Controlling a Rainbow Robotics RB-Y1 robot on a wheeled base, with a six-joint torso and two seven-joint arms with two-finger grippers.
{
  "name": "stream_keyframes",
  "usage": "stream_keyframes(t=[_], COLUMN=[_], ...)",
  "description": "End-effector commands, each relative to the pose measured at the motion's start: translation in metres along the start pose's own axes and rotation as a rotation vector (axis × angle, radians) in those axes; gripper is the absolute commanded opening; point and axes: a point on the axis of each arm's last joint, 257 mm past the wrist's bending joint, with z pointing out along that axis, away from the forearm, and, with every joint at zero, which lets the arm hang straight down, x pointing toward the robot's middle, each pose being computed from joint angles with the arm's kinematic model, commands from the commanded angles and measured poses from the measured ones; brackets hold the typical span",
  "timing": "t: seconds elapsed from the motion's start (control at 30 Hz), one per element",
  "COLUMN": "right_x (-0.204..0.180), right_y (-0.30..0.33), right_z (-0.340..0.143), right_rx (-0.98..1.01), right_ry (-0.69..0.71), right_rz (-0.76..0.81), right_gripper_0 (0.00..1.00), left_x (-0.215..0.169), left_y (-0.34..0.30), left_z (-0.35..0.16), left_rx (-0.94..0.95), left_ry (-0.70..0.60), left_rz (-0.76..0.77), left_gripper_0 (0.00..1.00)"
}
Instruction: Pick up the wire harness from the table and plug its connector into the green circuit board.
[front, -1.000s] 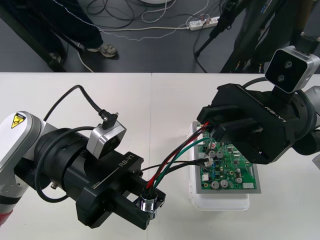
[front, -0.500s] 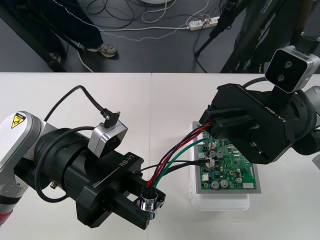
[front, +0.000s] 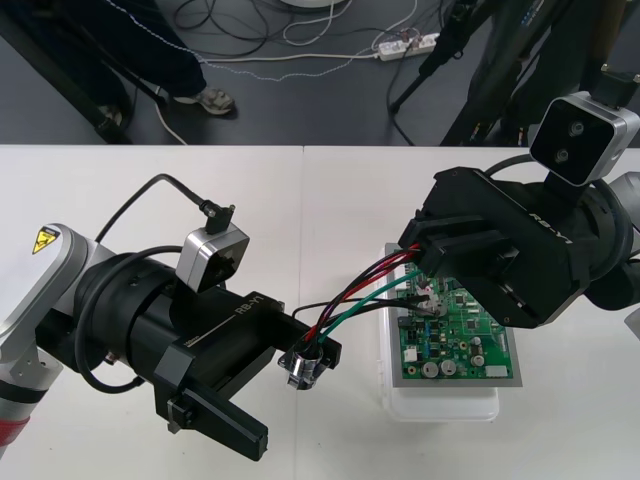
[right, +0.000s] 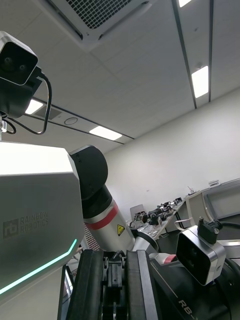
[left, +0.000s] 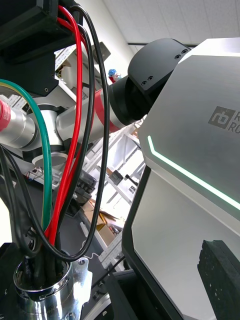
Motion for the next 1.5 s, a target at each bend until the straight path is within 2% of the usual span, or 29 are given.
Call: stream_keyframes(t=[0.03, 0.53, 1.0, 1.2, 1.5], right_x=[-0.008, -0.006, -0.013, -0.012, -0.008], right_y=[0.003, 0.017, 0.027, 0.022, -0.003], right_z=[0.008, -0.012, -0.050, -0.063, -0.070], right_rx=[-0.031, -0.021, 0.073, 0.141, 0.273], right_ry=[-0.011, -0.015, 0.038, 0.070, 0.106], right_rz=[0.022, 0.062, 0.020, -0.012, -0.082], right_gripper_0=[0.00, 0.00, 0.00, 0.00, 0.00], left_x=[-0.006, -0.023, -0.008, -0.027, -0.058], left_y=[-0.011, -0.001, -0.009, 0.009, 0.042], left_z=[0.008, -0.019, -0.054, -0.062, -0.073], left_rx=[0.057, -0.076, -0.162, -0.256, -0.398], left_ry=[0.030, 0.066, 0.165, 0.112, 0.059], left_rz=[-0.011, 0.104, 0.102, 0.131, 0.302], left_gripper_0=[1.00, 1.00, 1.00, 1.00, 1.00])
